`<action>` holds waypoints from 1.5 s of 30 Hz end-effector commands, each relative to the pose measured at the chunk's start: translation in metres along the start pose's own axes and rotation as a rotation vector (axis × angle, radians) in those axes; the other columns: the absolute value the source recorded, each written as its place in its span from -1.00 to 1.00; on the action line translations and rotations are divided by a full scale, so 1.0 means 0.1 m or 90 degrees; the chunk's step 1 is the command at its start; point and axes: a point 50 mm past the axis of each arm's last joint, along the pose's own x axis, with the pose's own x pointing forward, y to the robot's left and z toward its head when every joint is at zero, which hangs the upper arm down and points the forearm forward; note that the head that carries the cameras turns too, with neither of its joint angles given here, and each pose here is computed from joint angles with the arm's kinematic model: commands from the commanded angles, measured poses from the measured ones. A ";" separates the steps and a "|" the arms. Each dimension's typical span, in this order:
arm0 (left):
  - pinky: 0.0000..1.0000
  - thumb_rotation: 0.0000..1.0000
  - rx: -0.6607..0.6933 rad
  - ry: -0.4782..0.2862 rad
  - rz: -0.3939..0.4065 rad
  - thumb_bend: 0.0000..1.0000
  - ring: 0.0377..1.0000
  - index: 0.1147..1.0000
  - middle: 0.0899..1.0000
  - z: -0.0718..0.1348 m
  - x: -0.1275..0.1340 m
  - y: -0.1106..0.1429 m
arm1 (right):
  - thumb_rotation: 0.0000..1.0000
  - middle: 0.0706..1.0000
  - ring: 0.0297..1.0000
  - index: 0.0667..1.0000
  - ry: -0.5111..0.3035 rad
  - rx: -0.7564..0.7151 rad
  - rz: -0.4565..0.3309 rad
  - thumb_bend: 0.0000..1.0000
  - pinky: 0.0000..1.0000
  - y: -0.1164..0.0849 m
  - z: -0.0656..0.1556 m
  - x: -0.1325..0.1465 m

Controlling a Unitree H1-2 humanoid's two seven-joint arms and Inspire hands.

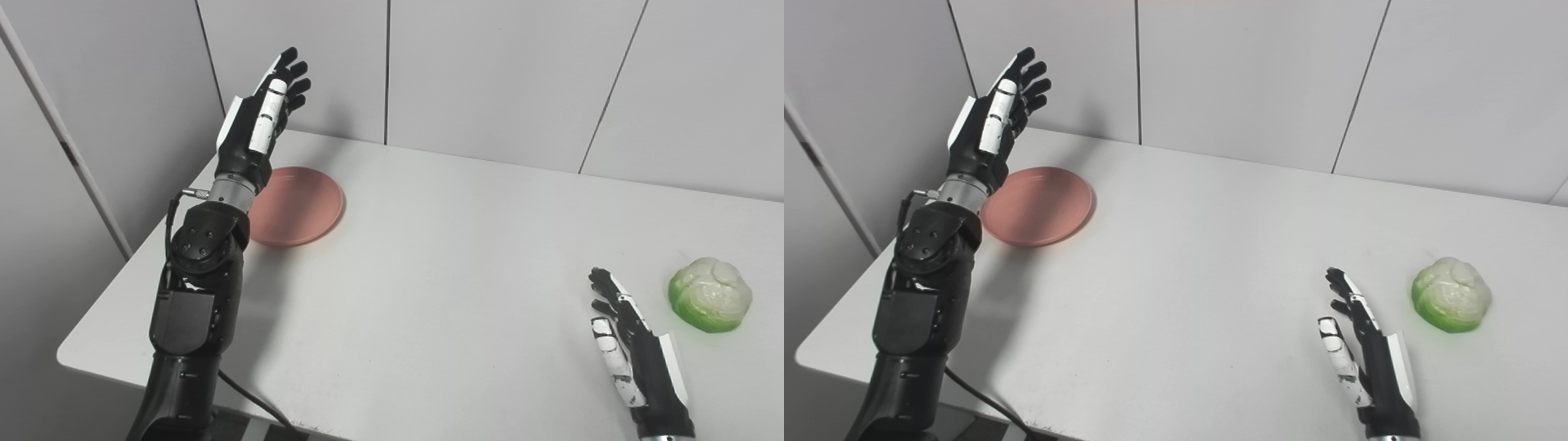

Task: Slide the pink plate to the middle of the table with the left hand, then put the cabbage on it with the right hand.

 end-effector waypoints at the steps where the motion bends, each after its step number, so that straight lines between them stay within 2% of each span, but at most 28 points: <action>1: 0.81 1.00 0.014 -0.064 0.018 -0.02 0.82 0.84 0.85 0.25 0.16 0.14 | 1.00 0.75 0.77 0.74 0.057 -0.017 0.005 -0.43 0.67 -0.08 -0.25 -0.15; 5: 0.83 1.00 0.011 -0.061 0.044 -0.06 0.86 0.88 0.89 0.22 0.21 0.30 | 1.00 0.75 0.76 0.74 0.059 -0.014 0.001 -0.39 0.67 -0.08 -0.26 -0.16; 14: 0.78 1.00 -0.017 -0.035 0.107 -0.15 0.81 0.77 0.82 0.11 0.26 0.60 | 1.00 0.74 0.75 0.74 0.062 -0.016 -0.002 -0.43 0.68 -0.10 -0.25 -0.17; 18: 0.76 1.00 -0.017 -0.024 0.122 -0.14 0.79 0.74 0.80 0.04 0.26 0.72 | 1.00 0.76 0.77 0.75 0.066 -0.006 -0.002 -0.43 0.69 -0.10 -0.25 -0.17; 21: 0.70 1.00 -0.029 -0.016 0.135 -0.10 0.73 0.65 0.72 -0.02 0.26 0.79 | 1.00 0.76 0.77 0.75 0.067 -0.009 -0.003 -0.45 0.69 -0.11 -0.24 -0.17; 25: 0.65 0.87 -0.044 -0.007 0.146 -0.13 0.68 0.59 0.67 -0.12 0.25 0.88 | 1.00 0.76 0.77 0.75 0.065 -0.007 -0.001 -0.47 0.71 -0.12 -0.23 -0.18; 32: 0.68 0.89 -0.038 0.017 0.172 -0.18 0.71 0.66 0.71 -0.27 0.23 0.99 | 1.00 0.76 0.77 0.76 0.058 -0.003 0.000 -0.50 0.71 -0.14 -0.23 -0.17; 37: 0.64 0.95 -0.044 0.033 0.183 -0.23 0.69 0.61 0.67 -0.41 0.21 1.04 | 1.00 0.76 0.78 0.75 0.061 0.004 -0.001 -0.48 0.73 -0.14 -0.23 -0.17; 45: 0.61 1.00 -0.060 0.091 0.200 -0.21 0.63 0.59 0.64 -0.60 0.21 1.08 | 1.00 0.76 0.77 0.75 0.057 -0.005 0.002 -0.47 0.69 -0.15 -0.22 -0.16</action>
